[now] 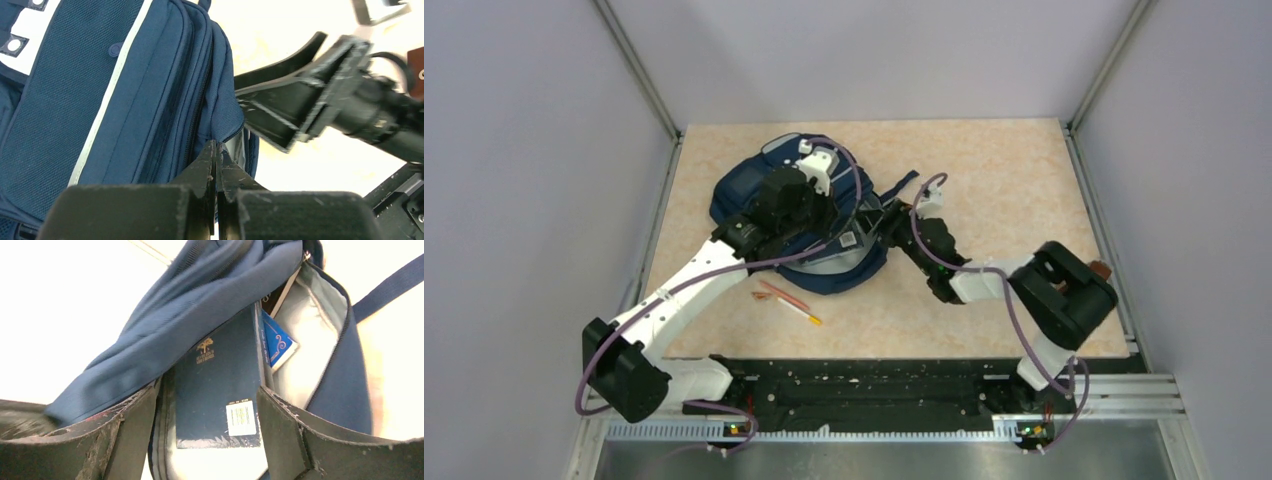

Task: Pack the student bag
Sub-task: Place the book in the student bag, then zip the student bag at the center of the board.

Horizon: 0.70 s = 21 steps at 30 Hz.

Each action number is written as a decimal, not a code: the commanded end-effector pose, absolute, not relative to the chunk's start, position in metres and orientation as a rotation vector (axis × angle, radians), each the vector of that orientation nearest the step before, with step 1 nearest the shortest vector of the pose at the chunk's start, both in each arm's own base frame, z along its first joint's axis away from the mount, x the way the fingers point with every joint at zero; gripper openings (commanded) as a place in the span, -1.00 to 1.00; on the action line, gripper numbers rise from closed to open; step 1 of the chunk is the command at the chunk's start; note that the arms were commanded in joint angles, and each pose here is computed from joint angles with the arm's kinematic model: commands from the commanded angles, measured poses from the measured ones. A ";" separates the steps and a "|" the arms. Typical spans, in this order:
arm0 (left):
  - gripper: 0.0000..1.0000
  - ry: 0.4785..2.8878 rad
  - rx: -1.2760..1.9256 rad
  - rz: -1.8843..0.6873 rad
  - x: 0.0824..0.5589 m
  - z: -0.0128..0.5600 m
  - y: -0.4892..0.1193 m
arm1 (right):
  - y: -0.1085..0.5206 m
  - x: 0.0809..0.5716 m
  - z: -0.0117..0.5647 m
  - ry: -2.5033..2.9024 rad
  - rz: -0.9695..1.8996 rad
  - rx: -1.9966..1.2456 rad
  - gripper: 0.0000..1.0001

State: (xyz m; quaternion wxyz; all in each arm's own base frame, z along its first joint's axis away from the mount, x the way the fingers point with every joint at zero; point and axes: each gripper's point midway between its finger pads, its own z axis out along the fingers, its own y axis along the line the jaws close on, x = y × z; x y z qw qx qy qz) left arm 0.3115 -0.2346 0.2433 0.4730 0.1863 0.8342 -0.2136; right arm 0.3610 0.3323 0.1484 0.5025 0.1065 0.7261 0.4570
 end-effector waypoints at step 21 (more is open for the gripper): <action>0.81 2.029 0.033 -0.580 0.316 0.232 -0.191 | 0.291 0.307 0.124 1.961 0.887 -0.007 0.54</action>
